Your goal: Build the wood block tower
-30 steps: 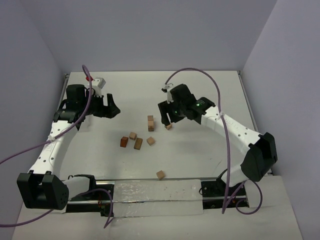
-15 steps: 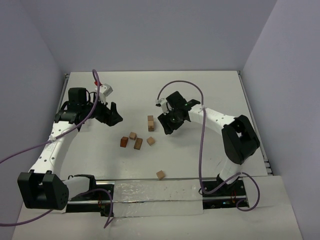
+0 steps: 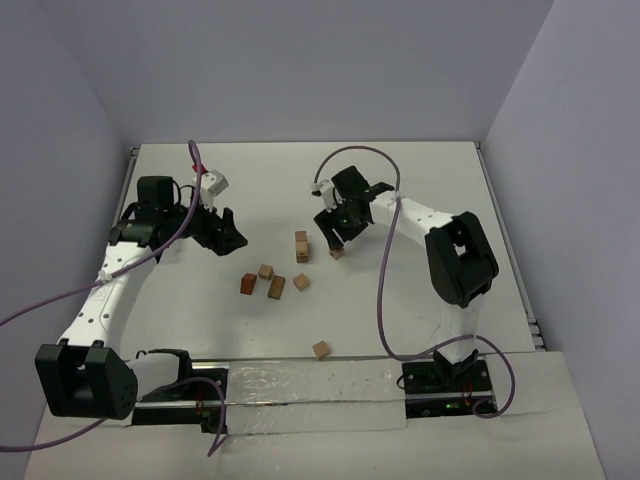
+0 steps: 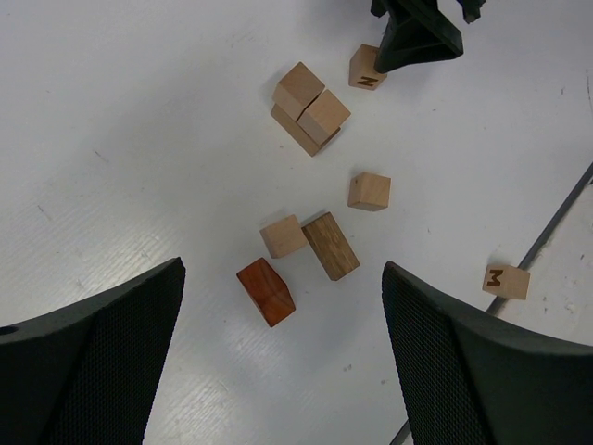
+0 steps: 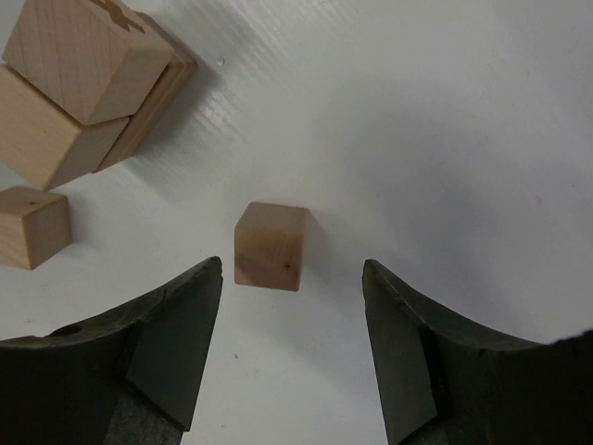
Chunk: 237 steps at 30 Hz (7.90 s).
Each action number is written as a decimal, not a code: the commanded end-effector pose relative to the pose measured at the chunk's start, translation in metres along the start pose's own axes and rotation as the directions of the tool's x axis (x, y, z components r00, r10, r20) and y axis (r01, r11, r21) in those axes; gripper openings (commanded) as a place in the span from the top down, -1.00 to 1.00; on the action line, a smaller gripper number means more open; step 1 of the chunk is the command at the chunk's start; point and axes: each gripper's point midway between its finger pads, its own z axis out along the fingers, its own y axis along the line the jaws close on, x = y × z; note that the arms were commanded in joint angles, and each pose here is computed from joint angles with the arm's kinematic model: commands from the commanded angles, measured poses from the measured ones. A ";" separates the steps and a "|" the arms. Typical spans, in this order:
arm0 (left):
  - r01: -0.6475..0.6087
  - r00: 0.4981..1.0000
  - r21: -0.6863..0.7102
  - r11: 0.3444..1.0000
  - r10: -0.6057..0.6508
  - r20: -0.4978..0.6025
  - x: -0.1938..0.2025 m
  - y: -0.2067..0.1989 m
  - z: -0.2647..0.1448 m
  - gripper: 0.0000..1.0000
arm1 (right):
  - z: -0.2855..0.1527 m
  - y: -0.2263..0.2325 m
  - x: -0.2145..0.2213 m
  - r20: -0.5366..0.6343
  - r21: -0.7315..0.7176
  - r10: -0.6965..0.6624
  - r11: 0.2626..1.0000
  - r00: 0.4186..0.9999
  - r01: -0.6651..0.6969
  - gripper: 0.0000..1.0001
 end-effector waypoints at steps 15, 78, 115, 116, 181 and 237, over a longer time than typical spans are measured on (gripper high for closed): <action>-0.033 0.999 0.058 0.998 0.032 0.018 -0.010 -0.006 -0.001 -0.86 | 0.013 0.018 0.013 -0.065 -0.109 0.009 0.994 0.998 -0.016 0.40; -0.002 0.999 -0.061 0.998 0.005 0.046 -0.011 -0.002 -0.016 -0.99 | 0.005 0.153 0.033 0.068 0.072 0.242 0.966 0.968 -0.247 1.00; -0.009 0.999 -0.046 0.999 0.010 0.036 -0.007 -0.004 -0.014 -0.99 | 0.024 0.153 0.037 0.015 0.096 0.236 0.967 0.972 -0.236 0.06; -0.008 0.999 -0.046 0.999 0.010 0.036 -0.007 -0.004 -0.014 -0.98 | 0.024 0.153 0.037 0.015 0.095 0.235 0.967 0.972 -0.235 -0.01; -0.001 0.989 0.227 0.974 -0.033 0.143 -0.056 -0.041 -0.029 -0.99 | -0.007 0.162 0.003 0.375 -0.276 -0.851 0.275 0.367 0.921 -0.99; 0.025 0.989 0.234 0.972 -0.058 0.139 -0.054 -0.034 -0.029 -0.99 | 0.036 0.146 0.024 0.297 -0.306 -0.858 0.331 0.419 0.893 -0.52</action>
